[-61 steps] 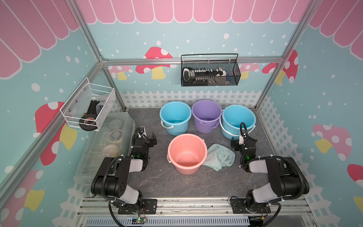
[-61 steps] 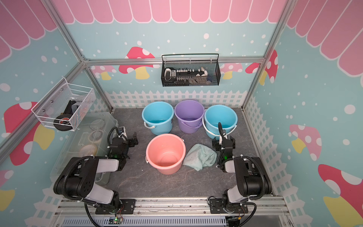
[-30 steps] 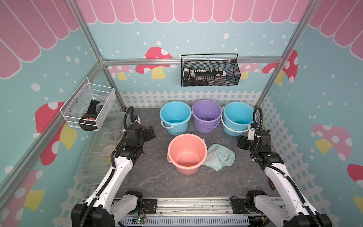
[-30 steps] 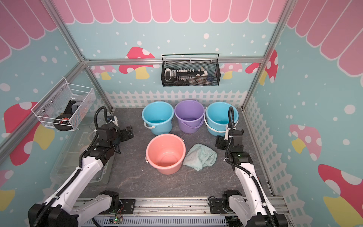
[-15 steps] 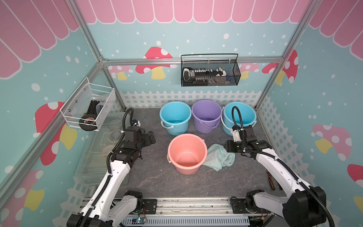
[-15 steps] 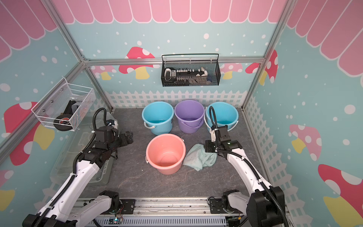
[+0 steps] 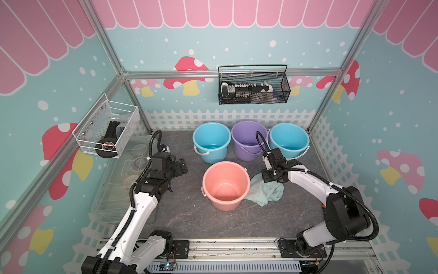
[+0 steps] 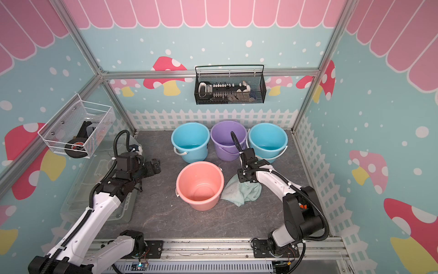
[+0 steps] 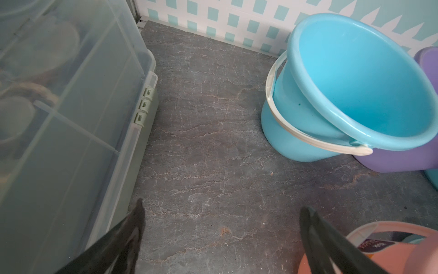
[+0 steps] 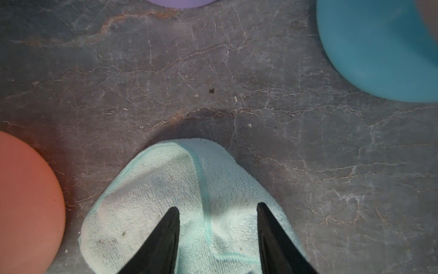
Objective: Wipe the inside of the bucket with a cloth
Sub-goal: Pick up the cleaning item at the center of the board.
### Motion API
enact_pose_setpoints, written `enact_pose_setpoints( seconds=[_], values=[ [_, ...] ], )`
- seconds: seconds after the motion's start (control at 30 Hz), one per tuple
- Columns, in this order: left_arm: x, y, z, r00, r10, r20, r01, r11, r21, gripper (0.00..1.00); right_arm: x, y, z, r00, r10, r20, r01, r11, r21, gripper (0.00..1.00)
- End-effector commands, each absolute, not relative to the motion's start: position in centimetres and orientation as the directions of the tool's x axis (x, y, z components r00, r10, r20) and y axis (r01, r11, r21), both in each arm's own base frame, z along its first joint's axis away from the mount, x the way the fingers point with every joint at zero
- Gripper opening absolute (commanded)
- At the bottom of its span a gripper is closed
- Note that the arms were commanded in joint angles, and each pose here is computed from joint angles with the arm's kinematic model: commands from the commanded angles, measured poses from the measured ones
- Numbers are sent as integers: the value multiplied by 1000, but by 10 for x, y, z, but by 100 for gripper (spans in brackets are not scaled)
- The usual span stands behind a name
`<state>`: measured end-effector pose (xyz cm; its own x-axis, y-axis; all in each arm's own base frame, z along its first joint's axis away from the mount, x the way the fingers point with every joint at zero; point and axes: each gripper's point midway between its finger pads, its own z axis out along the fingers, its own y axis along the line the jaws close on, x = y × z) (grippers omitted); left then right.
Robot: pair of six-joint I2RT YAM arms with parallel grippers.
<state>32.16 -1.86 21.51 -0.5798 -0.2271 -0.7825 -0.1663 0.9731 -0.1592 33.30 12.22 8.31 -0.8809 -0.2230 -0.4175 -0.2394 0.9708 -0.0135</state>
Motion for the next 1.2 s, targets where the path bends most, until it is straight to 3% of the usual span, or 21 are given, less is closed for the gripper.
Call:
enact_pose_setpoints(
  seconds=[0.0,0.33,0.63,0.8,1.17],
  values=[
    [323,-18,216,-577,-236,-782,-177,971,-162,98,347,127,80,-862,-243,-445,-249,967,-46,50],
    [324,-19,215,-581,-235,-779,-175,971,-162,98,355,119,63,-863,-243,-442,-222,970,-101,36],
    [323,-18,215,-582,-233,-779,-175,971,-160,98,352,118,81,-852,-223,-474,-204,975,-91,0],
    [323,-19,215,-582,-234,-779,-172,971,-163,98,346,114,115,-825,-199,-530,-185,979,-80,0],
    [319,-44,213,-612,-252,-750,-96,964,-247,96,321,106,245,-708,-146,-691,-174,984,-30,0]
  ],
)
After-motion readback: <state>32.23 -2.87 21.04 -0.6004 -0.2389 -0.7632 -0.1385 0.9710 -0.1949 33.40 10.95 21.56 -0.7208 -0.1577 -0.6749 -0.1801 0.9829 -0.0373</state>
